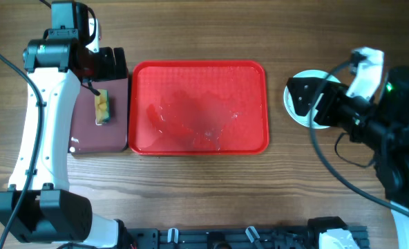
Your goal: Clean dirty plates on tray and stack at the side
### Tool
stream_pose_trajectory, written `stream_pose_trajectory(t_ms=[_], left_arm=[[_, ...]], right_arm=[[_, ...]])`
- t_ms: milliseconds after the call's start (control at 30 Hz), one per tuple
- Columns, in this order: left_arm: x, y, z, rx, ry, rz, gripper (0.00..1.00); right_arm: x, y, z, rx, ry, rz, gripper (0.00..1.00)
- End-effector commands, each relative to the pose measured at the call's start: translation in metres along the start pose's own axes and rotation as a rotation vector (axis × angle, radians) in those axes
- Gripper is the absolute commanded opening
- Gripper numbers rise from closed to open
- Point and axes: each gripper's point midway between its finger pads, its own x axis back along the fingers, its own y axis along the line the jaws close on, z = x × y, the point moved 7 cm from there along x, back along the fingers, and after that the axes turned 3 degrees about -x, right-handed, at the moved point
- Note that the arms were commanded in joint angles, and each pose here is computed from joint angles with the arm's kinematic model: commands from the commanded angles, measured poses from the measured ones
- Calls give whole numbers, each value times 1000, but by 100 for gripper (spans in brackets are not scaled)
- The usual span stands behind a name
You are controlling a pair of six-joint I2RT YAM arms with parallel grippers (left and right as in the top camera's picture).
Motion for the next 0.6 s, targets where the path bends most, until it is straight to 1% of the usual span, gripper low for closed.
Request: stream_pose_trajectory(t_ms=[0, 133, 233, 267, 300, 367, 400, 467, 567], left_arm=[[-1, -2, 0, -12, 4, 15, 100], [-1, -2, 0, -12, 4, 15, 100], [-1, -2, 0, -12, 4, 15, 100], [-1, -2, 0, -12, 4, 15, 100], [-1, -2, 0, -12, 4, 15, 100], [-1, -2, 0, -12, 4, 15, 100], [-1, -2, 0, -12, 4, 15, 100], [-1, -2, 0, -12, 4, 15, 100], [-1, -2, 0, -12, 4, 15, 100]], right_arm=[[9, -7, -2, -163, -51, 85, 100], [7, -12, 2, -186, -24, 119, 100], [3, -18, -2, -182, -61, 173, 100], [2, -21, -6, -177, -90, 195, 100], [2, -25, -11, -153, -152, 224, 100], [3, -27, -14, -102, -209, 216, 100], [4, -26, -13, -43, -256, 189, 100], [8, -32, -1, 48, -360, 133, 100], [7, -45, 22, 59, -430, 90, 100]])
